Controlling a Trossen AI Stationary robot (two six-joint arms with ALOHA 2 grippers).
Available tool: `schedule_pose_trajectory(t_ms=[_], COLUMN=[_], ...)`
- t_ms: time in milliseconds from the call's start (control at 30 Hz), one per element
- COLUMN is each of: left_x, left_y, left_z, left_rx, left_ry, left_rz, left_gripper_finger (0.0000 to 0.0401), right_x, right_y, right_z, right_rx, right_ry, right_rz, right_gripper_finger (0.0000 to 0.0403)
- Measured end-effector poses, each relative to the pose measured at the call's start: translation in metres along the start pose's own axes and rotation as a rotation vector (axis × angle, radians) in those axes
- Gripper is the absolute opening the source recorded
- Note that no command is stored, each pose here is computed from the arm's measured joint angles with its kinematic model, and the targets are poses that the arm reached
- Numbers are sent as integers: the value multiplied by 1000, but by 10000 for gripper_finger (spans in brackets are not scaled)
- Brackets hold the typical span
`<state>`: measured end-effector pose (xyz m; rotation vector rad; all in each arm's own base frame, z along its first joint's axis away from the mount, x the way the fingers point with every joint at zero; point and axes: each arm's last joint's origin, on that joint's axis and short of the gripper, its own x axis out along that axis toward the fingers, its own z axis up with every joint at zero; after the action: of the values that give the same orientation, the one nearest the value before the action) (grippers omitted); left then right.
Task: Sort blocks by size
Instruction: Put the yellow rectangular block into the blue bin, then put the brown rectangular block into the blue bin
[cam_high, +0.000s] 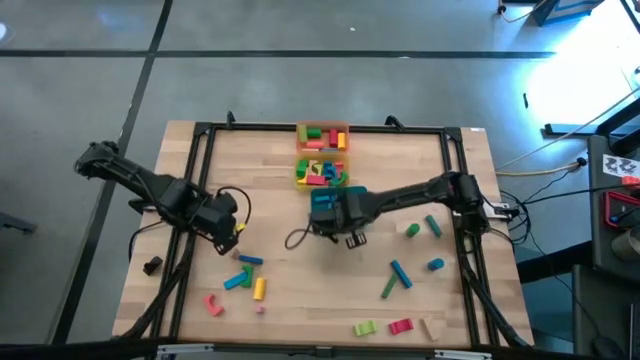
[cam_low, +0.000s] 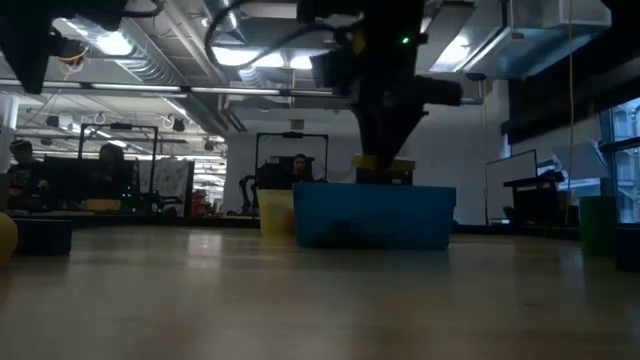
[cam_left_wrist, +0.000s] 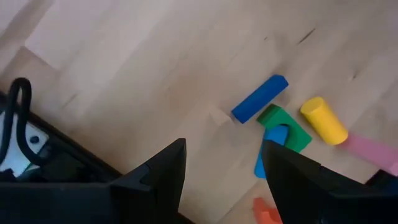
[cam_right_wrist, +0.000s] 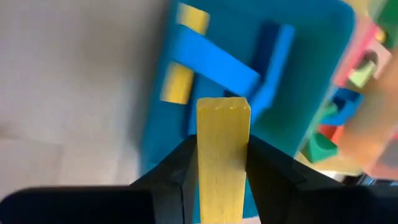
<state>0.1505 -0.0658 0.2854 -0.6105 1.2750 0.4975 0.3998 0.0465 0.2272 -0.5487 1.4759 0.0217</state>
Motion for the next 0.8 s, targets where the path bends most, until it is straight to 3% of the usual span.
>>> schedule_pose_trajectory(t_ms=[267, 533, 800], left_x=[18, 38, 55], left_y=[0, -7, -5], left_z=[-8, -14, -23], left_rx=[-110, -151, -186], left_ry=[13, 21, 44], left_rz=[7, -66, -70], left_gripper_finger=[194, 194, 194], right_x=[12, 12, 12], right_y=[-32, -34, -34], right_z=[-7, -7, -7], right_rx=[105, 114, 114], right_ry=[-19, -28, -28], right_rz=[50, 49, 50], right_gripper_finger=[127, 182, 217])
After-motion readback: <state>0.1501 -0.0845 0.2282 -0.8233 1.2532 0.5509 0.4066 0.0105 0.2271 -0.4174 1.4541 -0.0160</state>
